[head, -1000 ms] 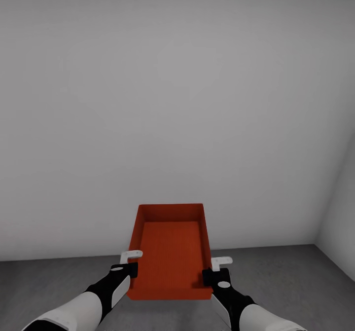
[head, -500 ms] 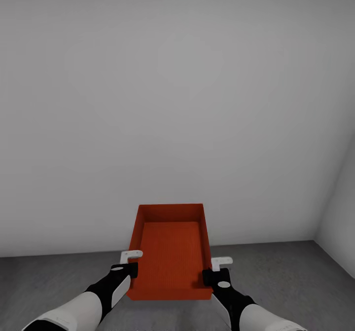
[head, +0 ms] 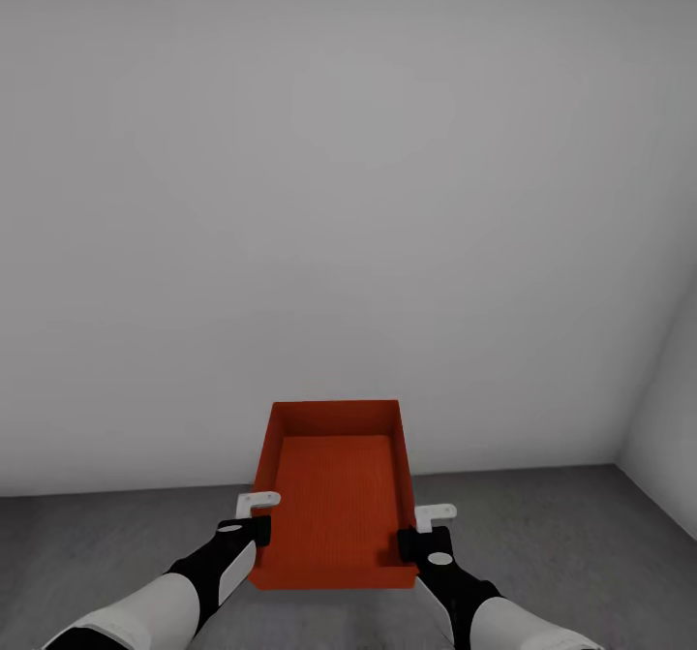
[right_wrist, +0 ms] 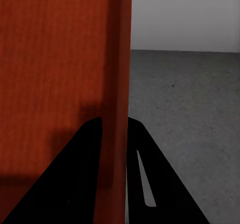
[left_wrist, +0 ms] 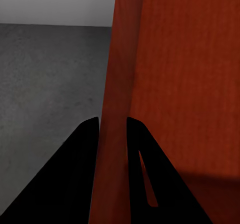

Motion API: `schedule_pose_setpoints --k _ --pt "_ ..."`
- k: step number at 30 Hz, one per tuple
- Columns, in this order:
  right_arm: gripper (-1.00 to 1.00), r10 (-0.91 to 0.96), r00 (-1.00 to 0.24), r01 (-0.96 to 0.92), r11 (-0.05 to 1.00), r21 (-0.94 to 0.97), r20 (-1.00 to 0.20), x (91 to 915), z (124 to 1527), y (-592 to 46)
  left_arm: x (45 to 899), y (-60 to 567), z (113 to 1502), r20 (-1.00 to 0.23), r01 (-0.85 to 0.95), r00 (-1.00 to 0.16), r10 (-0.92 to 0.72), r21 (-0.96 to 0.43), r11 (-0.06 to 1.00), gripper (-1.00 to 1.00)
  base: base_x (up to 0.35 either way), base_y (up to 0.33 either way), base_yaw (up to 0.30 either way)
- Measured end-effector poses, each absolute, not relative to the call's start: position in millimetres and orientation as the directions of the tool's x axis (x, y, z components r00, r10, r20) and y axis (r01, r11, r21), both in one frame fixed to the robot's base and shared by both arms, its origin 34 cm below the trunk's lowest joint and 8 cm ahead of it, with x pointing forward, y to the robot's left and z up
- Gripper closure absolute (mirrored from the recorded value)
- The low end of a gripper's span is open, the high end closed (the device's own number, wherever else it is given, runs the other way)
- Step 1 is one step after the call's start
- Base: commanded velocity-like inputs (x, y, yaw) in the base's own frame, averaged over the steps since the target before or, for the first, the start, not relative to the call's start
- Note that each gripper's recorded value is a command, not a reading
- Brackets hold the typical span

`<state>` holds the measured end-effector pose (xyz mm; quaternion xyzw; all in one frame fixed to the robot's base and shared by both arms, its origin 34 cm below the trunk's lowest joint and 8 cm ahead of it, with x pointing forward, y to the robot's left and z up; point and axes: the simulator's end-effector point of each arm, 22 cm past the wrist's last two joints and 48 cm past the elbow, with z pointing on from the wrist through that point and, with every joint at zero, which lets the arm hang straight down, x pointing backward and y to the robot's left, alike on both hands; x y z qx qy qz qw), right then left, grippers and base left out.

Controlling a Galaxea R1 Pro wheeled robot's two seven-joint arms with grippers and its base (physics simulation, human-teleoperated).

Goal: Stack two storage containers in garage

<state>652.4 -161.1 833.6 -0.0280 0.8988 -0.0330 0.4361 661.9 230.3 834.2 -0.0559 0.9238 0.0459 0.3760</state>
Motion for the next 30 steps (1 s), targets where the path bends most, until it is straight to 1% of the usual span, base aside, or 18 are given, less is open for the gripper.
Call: schedule_pose_setpoints --k 30 --pt "1.00 -0.079 -0.652 -0.025 0.996 -0.083 -0.754 655.0 783.2 -161.3 664.7 230.1 783.5 -0.668 -0.136 -0.741 -0.068 0.050 0.989 1.00 0.000 0.000 0.000"
